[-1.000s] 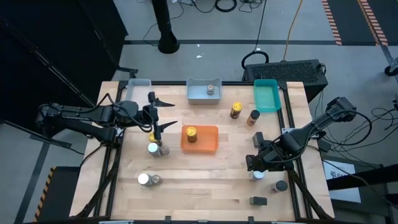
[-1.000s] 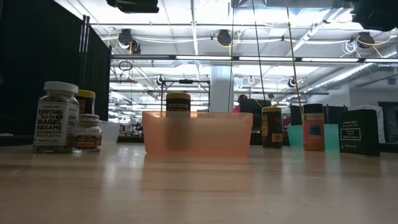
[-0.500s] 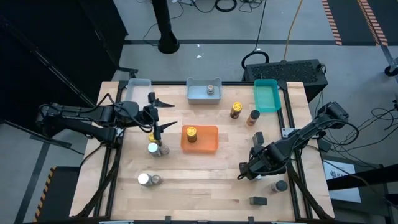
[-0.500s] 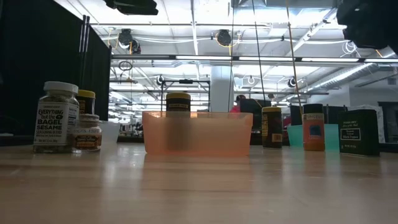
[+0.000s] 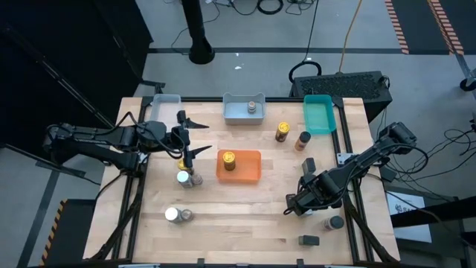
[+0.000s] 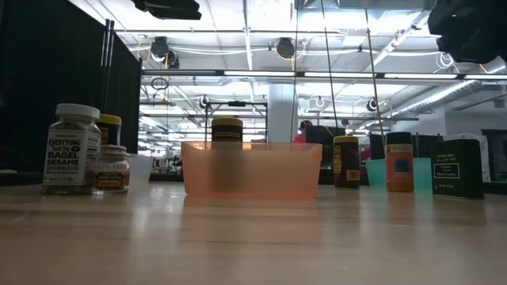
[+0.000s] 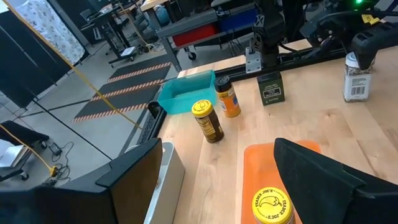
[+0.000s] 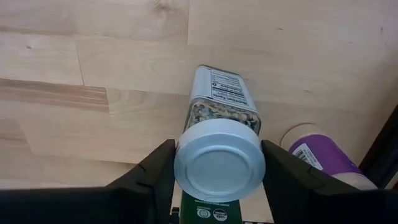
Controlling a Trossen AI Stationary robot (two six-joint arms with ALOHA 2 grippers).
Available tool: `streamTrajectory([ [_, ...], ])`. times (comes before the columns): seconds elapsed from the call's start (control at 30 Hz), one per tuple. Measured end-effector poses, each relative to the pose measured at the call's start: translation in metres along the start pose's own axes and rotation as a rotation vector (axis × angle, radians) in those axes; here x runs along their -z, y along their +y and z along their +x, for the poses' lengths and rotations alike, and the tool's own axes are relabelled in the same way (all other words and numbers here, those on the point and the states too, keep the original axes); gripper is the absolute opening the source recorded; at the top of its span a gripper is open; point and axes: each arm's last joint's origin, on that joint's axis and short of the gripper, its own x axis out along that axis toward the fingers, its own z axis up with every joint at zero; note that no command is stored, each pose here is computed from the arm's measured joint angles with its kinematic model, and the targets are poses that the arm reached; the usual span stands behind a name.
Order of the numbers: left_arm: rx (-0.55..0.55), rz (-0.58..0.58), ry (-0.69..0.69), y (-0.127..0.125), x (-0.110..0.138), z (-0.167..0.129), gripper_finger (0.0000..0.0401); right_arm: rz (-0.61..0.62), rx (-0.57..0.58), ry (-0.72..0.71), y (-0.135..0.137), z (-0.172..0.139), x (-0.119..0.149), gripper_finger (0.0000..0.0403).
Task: Sort spices by type
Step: Put the bottom right white seasoning bottle into the green bin
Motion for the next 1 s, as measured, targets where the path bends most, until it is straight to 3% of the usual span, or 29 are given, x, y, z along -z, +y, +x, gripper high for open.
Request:
streamTrajectory([
  [0.2,0.000,0.000,0.000,0.000,0.000,0.000,0.0316,-0.013,-0.019,0.014,0.003,-0.011,-0.001,0.0170],
  [0.33,0.000,0.000,0.000,0.000,0.000,0.000,0.0316,-0.050,-0.073,0.020,0.014,-0.057,-0.005,0.0170],
  [0.47,-0.001,-0.001,-0.005,0.000,-0.001,0.000,0.0316,-0.102,-0.107,-0.073,0.026,-0.110,-0.029,0.0170],
  [0.7,-0.002,-0.002,-0.008,0.000,-0.001,0.000,0.0316,-0.244,-0.179,-0.240,0.037,-0.185,-0.112,0.0170],
  [1.0,-0.001,0.000,-0.003,0.000,0.000,0.000,0.0316,-0.294,-0.109,-0.353,0.016,-0.213,-0.243,0.0170],
])
